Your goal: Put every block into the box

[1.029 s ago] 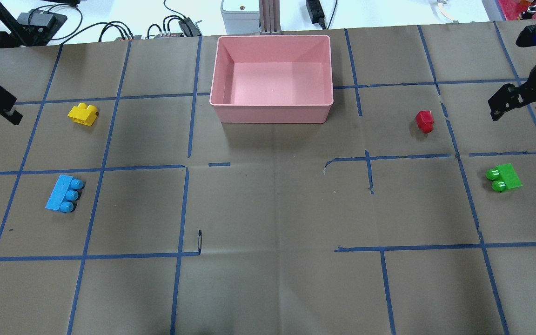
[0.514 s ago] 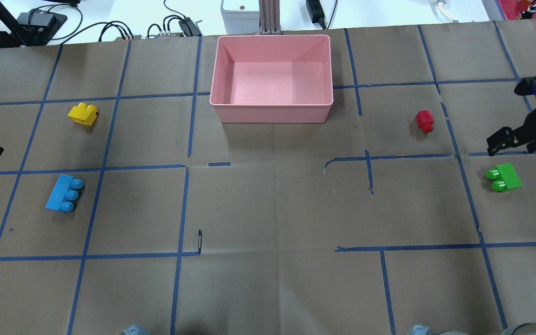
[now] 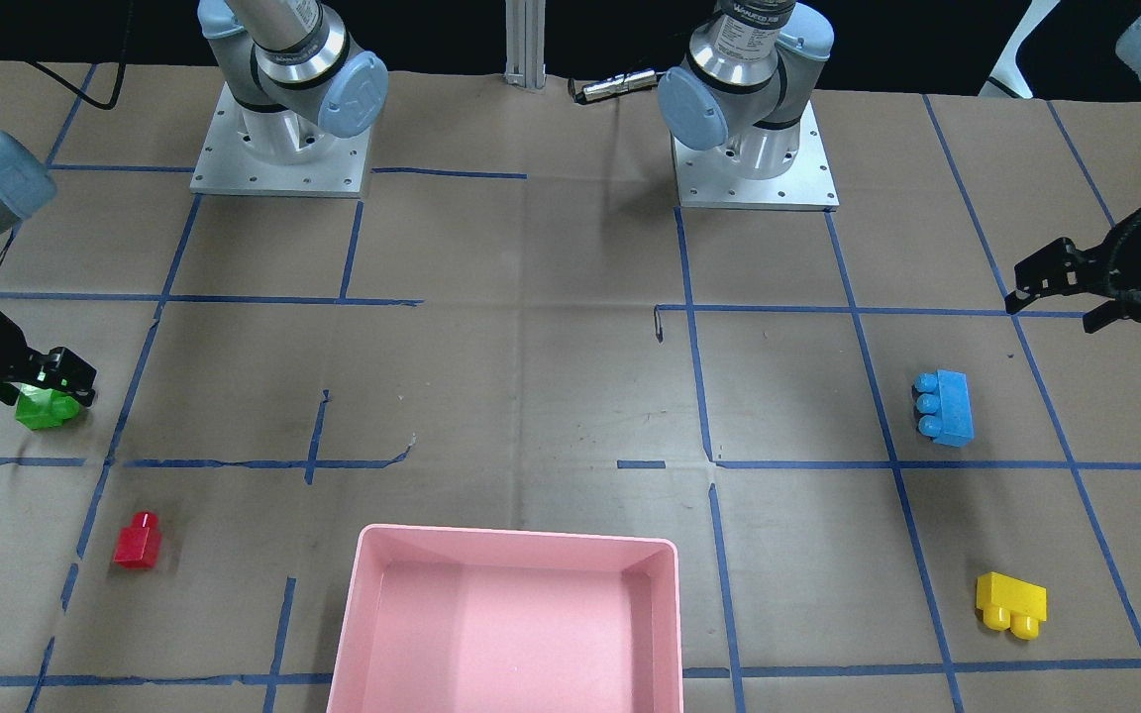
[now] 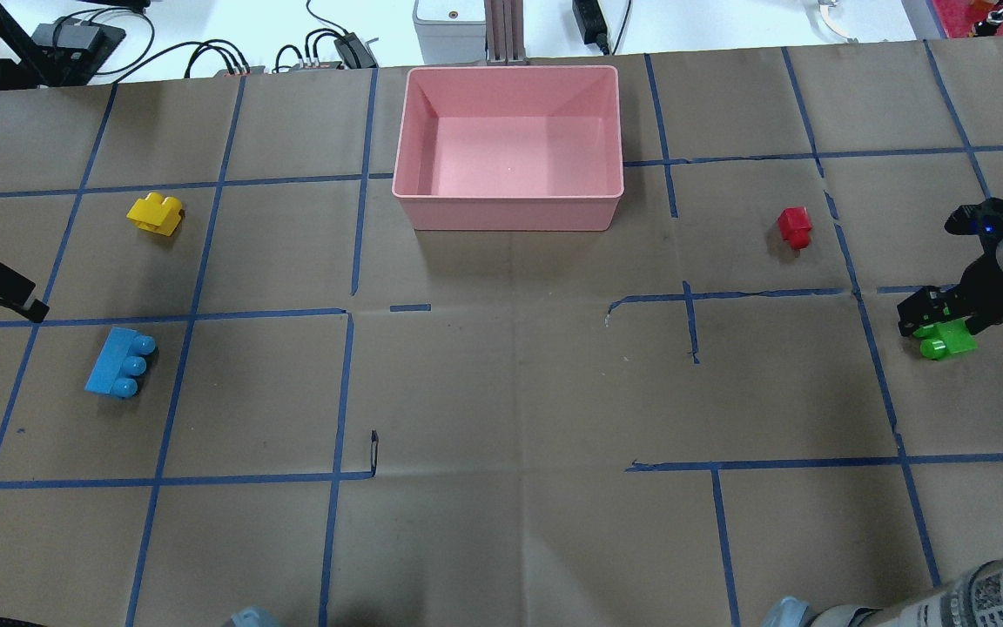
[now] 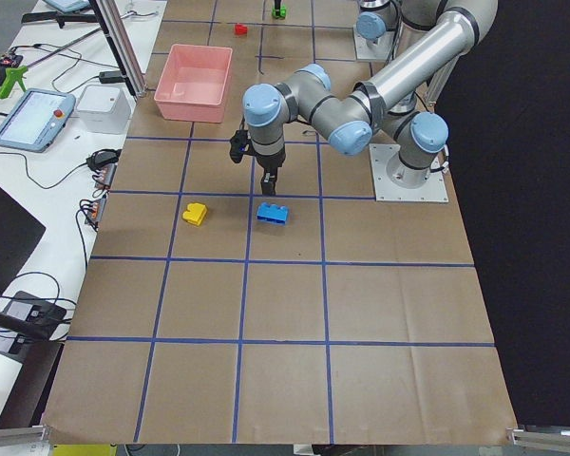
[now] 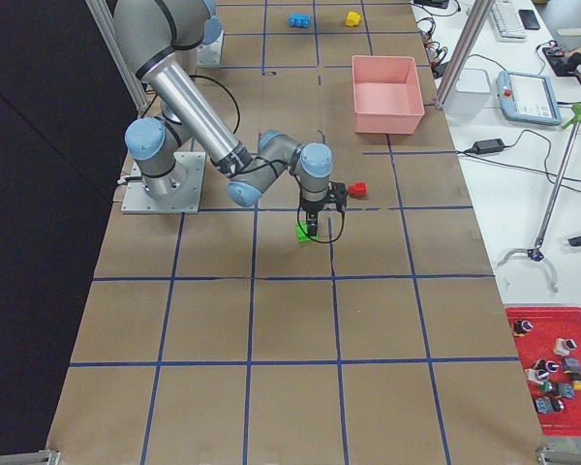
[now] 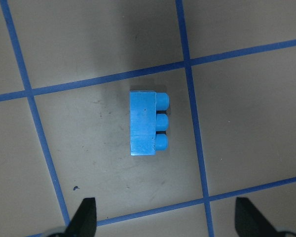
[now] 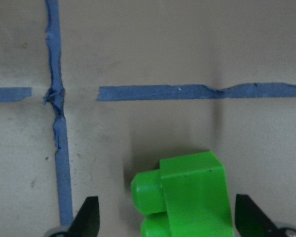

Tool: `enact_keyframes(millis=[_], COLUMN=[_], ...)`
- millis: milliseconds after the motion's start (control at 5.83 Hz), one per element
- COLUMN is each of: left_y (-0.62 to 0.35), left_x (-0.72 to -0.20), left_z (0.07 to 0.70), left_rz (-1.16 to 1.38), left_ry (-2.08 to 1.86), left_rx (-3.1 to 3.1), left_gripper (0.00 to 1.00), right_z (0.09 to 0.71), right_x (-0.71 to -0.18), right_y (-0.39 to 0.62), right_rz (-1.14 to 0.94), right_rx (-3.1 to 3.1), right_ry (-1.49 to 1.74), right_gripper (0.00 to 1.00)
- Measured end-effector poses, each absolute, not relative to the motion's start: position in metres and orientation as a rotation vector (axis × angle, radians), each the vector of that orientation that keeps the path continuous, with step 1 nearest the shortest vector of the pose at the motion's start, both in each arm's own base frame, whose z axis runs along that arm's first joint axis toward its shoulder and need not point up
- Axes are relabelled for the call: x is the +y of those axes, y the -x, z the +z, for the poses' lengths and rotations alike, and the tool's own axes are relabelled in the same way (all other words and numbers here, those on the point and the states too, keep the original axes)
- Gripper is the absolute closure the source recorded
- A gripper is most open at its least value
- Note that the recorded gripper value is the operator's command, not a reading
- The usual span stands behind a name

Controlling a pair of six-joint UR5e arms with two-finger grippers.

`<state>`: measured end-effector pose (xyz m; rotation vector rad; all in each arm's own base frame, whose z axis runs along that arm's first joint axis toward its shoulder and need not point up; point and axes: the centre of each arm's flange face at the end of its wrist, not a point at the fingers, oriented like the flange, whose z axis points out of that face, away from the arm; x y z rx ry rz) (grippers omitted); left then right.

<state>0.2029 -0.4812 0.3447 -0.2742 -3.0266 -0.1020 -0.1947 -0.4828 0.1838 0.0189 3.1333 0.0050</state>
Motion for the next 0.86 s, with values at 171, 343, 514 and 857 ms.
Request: enact_keyframes(millis=[171,343,514,857], left_y=[-0.199,-0.197,-0.193,-0.181], left_x=[-0.477,-0.478,-0.486,-0.496], left_z=[0.312,0.276,0.244,0.204], left_rz=[-0.086,-0.072,-0.06,-0.048], left_ry=[0.273,0.277,0.296,0.337], left_rx=[-3.032,-3.039,-3.046,-3.052], left_gripper=[0.02,0.02,0.02,0.02], right_z=[0.182,0.182,0.183,0.191], right_x=[-0.481,-0.48,-0.48,-0.481], right_y=[0.197,0.197,0.198,0.199], right_rz=[0.012,0.023,0.028,0.013], right_rx=[3.132,3.135,3.138,3.147], right_ry=[0.003,0.013,0.015,0.018], right_gripper=[0.4,0.85,0.97,0.99])
